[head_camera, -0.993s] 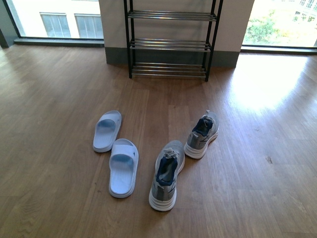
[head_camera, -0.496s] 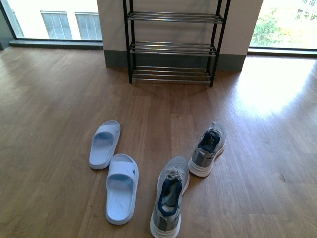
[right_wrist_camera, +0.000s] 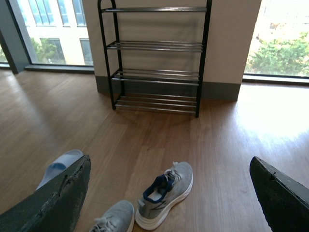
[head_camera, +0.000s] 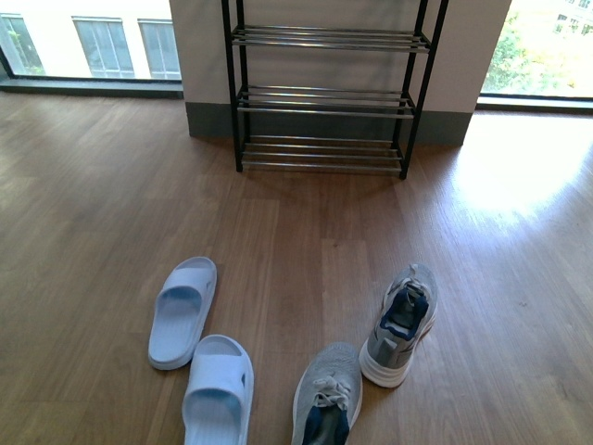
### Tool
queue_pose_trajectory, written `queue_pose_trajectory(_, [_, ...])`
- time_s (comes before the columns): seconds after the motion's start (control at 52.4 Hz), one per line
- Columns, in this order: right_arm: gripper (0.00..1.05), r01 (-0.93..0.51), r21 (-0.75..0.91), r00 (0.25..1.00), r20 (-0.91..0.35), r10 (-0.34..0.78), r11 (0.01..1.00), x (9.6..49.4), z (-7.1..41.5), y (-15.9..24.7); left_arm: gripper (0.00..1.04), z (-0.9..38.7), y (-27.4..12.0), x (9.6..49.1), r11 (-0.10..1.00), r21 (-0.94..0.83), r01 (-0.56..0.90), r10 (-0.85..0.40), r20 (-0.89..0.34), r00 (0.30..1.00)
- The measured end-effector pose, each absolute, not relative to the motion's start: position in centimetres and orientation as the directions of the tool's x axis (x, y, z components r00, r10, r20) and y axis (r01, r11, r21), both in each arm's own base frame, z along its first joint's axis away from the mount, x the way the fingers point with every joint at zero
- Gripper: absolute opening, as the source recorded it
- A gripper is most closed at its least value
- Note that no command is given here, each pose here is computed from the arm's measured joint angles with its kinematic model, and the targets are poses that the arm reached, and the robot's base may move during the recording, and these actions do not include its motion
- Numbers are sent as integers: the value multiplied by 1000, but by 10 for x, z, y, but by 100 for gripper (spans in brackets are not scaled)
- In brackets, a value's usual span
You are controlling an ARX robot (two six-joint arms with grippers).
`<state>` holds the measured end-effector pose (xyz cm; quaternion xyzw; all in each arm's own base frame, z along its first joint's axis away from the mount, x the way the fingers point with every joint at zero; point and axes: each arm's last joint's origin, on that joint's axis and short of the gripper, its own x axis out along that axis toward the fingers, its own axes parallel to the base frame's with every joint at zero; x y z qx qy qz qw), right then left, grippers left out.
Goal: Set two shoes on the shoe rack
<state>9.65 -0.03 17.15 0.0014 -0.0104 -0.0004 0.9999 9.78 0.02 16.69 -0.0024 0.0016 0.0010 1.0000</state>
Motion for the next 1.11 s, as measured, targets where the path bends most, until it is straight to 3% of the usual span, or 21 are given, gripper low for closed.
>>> queue_pose_trajectory(0.687, [96,0,3,1000,21,0,1000,96,171,0,95,167,0,98,1000,-5,-2,2,-3,1000])
queue_pose_trajectory(0.802, [96,-23,69,1000,15,22,997,101,172,-2,95,167,0,98,1000,-5,-2,2,-3,1000])
queue_pose_trajectory(0.974, [96,-9,64,989,-148,19,998,122,167,-9,95,167,0,98,1000,-5,-2,2,-3,1000])
queue_pose_trajectory(1.107, [96,-20,-9,944,-330,16,1000,165,156,-22,95,167,0,98,1000,-5,-2,2,-3,1000])
